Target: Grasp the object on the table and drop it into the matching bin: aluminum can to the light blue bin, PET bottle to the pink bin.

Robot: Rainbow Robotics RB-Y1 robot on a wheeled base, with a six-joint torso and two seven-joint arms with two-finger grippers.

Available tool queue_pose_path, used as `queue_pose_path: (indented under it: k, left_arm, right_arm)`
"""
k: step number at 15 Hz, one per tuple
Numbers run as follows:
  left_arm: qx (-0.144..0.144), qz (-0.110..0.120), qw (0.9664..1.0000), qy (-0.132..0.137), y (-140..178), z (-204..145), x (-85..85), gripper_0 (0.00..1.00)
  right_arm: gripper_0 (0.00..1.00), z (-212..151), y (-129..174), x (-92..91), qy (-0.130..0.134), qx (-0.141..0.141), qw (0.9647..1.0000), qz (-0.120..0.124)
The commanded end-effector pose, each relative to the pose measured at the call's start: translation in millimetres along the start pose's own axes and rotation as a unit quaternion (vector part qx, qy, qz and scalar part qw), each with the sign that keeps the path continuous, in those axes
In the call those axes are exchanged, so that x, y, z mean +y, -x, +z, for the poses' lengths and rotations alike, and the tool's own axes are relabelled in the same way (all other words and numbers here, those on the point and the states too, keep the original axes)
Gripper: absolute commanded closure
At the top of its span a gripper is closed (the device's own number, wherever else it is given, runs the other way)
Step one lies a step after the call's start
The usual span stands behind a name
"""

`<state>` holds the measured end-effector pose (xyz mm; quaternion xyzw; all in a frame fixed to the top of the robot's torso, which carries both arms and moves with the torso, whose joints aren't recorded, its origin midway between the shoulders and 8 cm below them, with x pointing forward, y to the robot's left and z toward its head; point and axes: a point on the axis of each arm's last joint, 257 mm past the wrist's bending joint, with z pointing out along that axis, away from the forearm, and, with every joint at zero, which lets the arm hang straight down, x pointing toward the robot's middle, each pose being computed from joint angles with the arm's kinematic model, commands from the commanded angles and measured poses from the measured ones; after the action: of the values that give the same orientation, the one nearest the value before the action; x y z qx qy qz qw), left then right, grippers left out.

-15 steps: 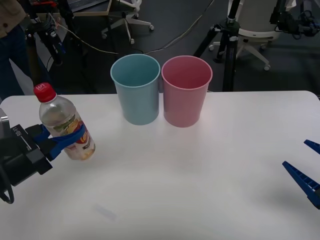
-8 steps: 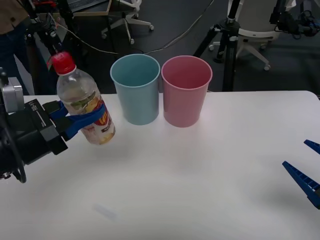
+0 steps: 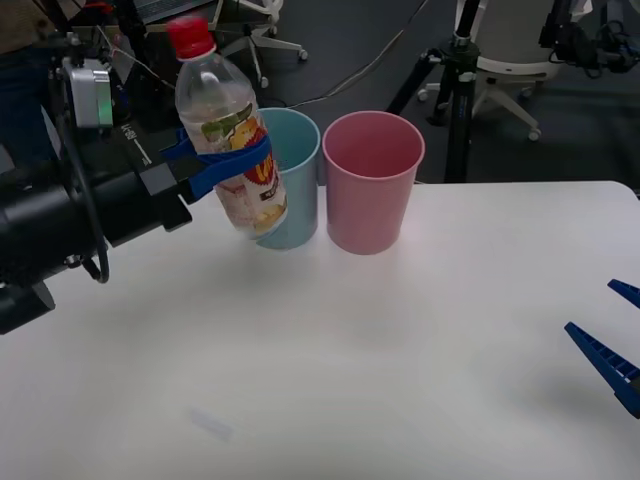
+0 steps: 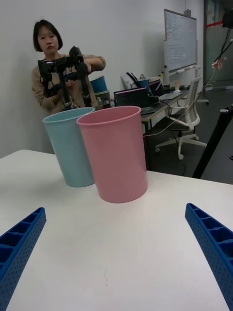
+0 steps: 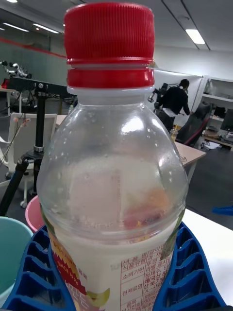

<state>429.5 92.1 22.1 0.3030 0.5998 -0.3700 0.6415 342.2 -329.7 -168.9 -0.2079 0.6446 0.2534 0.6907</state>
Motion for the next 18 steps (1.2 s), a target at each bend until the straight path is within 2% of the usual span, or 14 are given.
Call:
queue_pose_path:
  k: [1,3,5,6,9,11,13,16,18]
  left_arm:
    - [0.005,0.016,0.9999,0.003,9,23,18.6,0.89]
    - [0.013,0.017,0.9998,0.004,13,44,33.3,0.89]
    - [0.011,0.010,0.9999,0.008,19,63,45.9,0.89]
    - [0.009,0.015,0.9998,0.014,23,77,53.1,0.89]
    - [0.004,0.005,0.9998,0.018,31,112,62.5,0.90]
    - [0.011,0.006,0.9997,0.019,29,135,64.2,0.90]
    - [0.017,0.007,0.9995,0.027,25,156,67.7,0.90]
    - [0.021,-0.012,0.9990,0.038,20,183,77.3,0.91]
    - [0.025,-0.015,0.9981,0.054,16,198,88.2,0.91]
  right_arm:
    - [0.00,0,0,0.0,0.000,0.000,1.0000,0.000]
    - [0.00,0,0,0.0,0.000,0.000,1.0000,0.000]
    - [0.00,0,0,0.0,0.000,0.000,1.0000,0.000]
    - [0.00,0,0,0.0,0.000,0.000,1.0000,0.000]
    - [0.00,0,0,0.0,0.000,0.000,1.0000,0.000]
    - [0.00,0,0,0.0,0.000,0.000,1.0000,0.000]
    - [0.00,0,0,0.0,0.000,0.000,1.0000,0.000]
    - [0.00,0,0,0.0,0.000,0.000,1.0000,0.000]
    - [0.00,0,0,0.0,0.000,0.000,1.0000,0.000]
